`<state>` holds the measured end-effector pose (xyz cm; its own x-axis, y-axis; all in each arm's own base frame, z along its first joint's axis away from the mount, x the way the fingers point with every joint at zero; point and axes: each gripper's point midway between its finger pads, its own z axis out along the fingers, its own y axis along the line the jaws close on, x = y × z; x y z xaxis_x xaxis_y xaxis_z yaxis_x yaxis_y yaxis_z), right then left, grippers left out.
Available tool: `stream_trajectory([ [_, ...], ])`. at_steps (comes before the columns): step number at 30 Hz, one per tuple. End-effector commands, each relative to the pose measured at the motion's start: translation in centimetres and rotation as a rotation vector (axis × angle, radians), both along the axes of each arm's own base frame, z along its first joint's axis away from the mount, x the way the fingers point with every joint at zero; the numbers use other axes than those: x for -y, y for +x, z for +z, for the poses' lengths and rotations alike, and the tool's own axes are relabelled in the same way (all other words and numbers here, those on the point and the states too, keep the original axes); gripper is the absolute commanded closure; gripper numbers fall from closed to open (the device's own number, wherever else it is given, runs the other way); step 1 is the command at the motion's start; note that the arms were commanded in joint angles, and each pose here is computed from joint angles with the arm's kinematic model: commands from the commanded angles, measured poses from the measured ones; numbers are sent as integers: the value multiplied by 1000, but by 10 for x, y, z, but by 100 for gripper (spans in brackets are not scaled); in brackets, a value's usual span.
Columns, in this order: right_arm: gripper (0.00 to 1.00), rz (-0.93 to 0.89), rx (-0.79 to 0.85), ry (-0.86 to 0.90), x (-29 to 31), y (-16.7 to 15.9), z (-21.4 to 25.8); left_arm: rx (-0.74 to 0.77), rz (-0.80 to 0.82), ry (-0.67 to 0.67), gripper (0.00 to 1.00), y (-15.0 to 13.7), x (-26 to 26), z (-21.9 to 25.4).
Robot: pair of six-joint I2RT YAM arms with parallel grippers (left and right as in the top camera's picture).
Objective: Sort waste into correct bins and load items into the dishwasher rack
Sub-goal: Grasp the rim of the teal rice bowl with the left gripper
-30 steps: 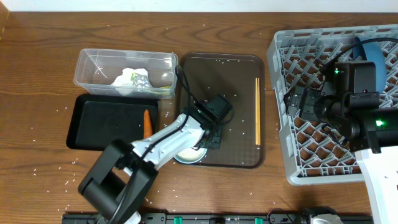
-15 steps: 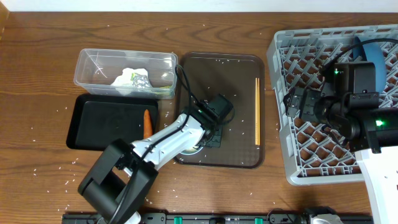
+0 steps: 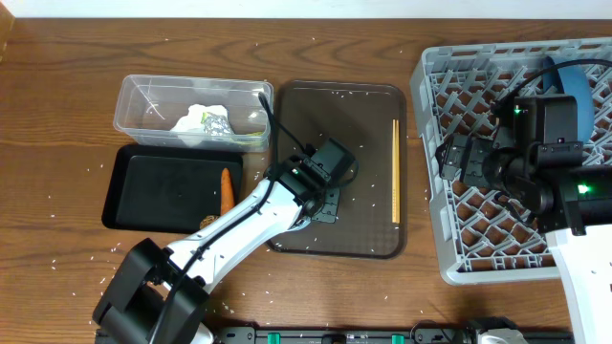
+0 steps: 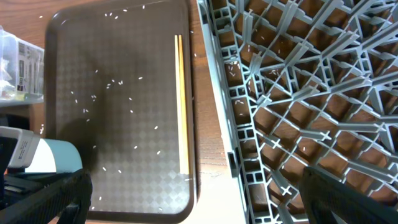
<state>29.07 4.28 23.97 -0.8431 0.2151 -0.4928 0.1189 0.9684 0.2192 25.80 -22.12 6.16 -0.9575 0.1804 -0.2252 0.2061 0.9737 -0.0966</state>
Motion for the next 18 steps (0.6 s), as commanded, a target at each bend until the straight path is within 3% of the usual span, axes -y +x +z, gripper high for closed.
stream_trajectory([
  [1,1,-11,4,8,0,1,2,23,-9,8,94,7,2,3],
  [14,1,-11,-26,5,0,-5,-2,-17,-11,43,93,21,18,-61],
  [15,1,-11,-25,5,0,-5,-2,-17,-11,44,91,21,18,-62],
  [17,1,-11,-20,6,0,-4,-1,-14,-11,40,69,22,18,-62],
  [18,1,-11,-15,6,0,-3,-1,-11,-11,38,67,23,19,-62],
])
